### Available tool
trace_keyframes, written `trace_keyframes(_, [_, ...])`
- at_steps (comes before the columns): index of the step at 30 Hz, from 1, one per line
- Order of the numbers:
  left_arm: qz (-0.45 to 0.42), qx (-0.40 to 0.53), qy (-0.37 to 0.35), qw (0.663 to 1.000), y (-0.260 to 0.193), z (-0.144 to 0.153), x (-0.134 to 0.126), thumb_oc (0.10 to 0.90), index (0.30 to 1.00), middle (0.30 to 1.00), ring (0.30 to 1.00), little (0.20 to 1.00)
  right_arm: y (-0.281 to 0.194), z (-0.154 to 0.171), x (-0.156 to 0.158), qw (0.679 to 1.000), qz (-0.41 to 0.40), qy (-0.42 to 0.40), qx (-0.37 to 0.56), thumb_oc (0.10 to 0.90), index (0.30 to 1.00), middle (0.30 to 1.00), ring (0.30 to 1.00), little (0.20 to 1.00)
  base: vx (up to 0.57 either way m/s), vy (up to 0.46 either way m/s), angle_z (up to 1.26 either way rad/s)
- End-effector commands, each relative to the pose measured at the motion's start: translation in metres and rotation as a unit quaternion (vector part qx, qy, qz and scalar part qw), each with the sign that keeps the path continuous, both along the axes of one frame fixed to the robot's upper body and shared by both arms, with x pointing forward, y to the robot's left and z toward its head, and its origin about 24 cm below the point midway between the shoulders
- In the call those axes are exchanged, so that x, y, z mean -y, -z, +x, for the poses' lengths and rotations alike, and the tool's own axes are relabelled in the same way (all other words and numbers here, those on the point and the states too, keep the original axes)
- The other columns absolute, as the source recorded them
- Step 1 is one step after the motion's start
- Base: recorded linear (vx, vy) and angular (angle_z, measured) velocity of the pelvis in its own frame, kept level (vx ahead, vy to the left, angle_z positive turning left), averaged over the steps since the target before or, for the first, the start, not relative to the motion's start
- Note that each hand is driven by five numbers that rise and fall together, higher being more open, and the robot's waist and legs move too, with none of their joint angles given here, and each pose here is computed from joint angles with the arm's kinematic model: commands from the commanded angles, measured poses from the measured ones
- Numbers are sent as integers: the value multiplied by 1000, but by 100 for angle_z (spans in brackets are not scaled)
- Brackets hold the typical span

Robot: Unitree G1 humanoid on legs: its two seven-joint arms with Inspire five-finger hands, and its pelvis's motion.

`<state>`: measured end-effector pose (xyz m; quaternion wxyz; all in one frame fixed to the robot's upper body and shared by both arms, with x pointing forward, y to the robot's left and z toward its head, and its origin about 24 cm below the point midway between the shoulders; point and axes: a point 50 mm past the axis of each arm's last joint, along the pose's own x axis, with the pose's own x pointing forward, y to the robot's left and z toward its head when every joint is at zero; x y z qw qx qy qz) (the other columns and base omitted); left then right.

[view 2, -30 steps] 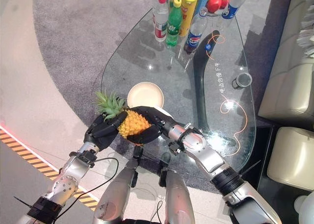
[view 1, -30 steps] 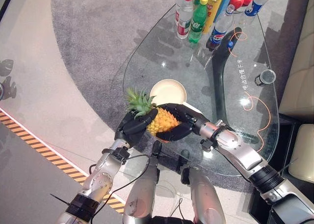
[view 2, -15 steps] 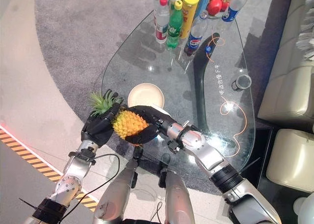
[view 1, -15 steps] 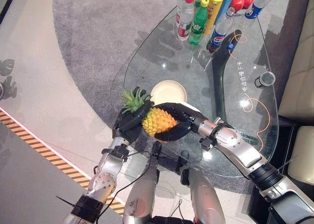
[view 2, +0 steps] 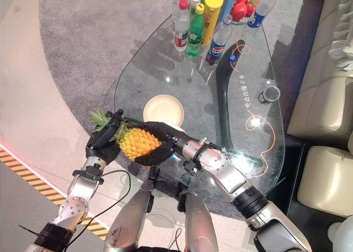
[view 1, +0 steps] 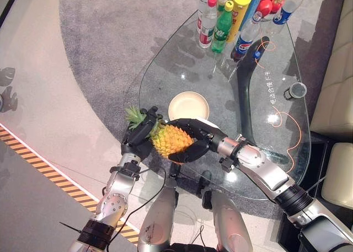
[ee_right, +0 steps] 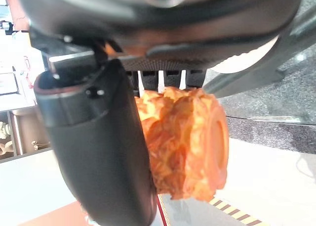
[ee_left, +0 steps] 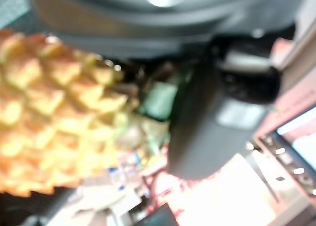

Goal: Pick up the fruit to the plate

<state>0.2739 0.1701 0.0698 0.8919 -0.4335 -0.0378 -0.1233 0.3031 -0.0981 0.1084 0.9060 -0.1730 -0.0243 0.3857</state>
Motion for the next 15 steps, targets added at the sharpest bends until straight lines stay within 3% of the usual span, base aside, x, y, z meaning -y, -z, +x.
trace_keyframes(1, [-74,207,111,969,-69,-10,41,100,300,300,300,200,-44,-29,-51,983,72,-148,81,100,300,300,300,200,0,0,0])
trace_keyframes(15, [-104,231,69,965,-74,-9,32,100,300,300,300,200,-38,-25,-47,987,73,-126,67,100,300,300,300,200,0,0,0])
